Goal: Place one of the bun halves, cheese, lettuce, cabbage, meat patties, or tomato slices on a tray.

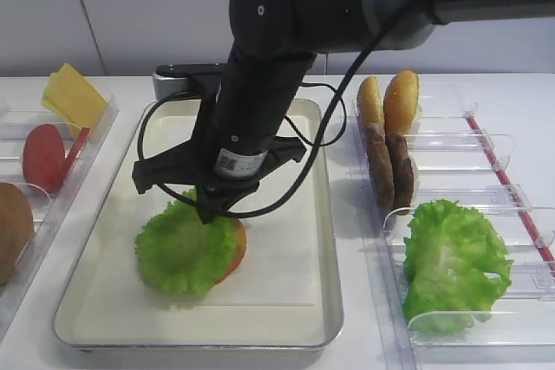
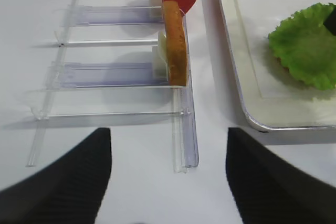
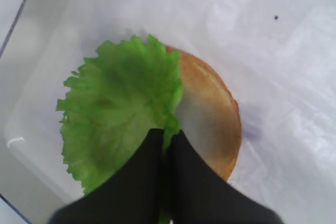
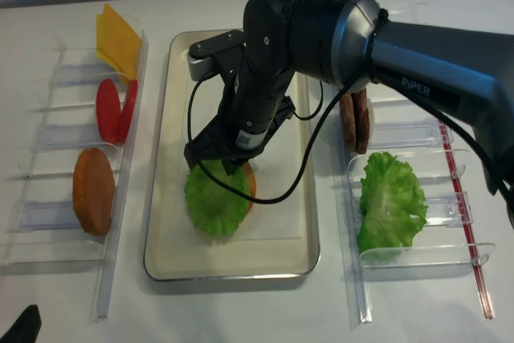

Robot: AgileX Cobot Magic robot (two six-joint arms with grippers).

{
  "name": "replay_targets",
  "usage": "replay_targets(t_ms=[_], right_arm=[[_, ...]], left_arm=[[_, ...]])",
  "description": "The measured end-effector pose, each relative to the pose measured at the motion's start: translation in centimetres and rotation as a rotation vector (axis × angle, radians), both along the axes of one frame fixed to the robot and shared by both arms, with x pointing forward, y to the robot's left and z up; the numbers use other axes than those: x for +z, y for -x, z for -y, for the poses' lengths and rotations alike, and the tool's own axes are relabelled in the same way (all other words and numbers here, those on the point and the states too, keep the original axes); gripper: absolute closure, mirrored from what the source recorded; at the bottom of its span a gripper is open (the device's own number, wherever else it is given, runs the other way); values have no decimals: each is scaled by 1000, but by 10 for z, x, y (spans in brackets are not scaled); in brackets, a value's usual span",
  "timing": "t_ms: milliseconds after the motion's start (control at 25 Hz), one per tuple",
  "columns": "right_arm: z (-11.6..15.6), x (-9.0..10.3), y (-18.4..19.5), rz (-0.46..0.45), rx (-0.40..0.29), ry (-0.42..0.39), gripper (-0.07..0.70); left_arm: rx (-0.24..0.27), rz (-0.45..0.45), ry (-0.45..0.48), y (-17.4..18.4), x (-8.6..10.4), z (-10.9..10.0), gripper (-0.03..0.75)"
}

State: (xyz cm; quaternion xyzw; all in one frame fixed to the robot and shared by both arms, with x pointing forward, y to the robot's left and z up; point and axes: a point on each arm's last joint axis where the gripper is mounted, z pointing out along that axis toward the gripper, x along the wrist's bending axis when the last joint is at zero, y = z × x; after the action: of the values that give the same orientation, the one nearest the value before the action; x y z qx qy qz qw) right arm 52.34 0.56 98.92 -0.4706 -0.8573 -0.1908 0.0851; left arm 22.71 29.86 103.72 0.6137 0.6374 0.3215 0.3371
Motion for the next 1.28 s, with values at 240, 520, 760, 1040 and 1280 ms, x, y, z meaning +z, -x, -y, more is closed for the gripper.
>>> replay_targets(t_ms=[240, 520, 760, 1040, 1280], right_arm=[[-2, 1, 2, -2, 42, -21, 259], [0, 0, 1, 15, 52, -3, -29], [2, 0, -1, 38, 74, 32, -40], [5, 32, -7, 58, 149, 109, -39], [9, 65, -14, 134, 215, 147, -36]], left_arm=[[0, 0, 0, 0, 0, 0, 244], [0, 0, 0, 0, 0, 0, 244], [0, 0, 0, 0, 0, 0, 244], [0, 0, 0, 0, 0, 0, 244], [0, 0, 0, 0, 0, 0, 244]])
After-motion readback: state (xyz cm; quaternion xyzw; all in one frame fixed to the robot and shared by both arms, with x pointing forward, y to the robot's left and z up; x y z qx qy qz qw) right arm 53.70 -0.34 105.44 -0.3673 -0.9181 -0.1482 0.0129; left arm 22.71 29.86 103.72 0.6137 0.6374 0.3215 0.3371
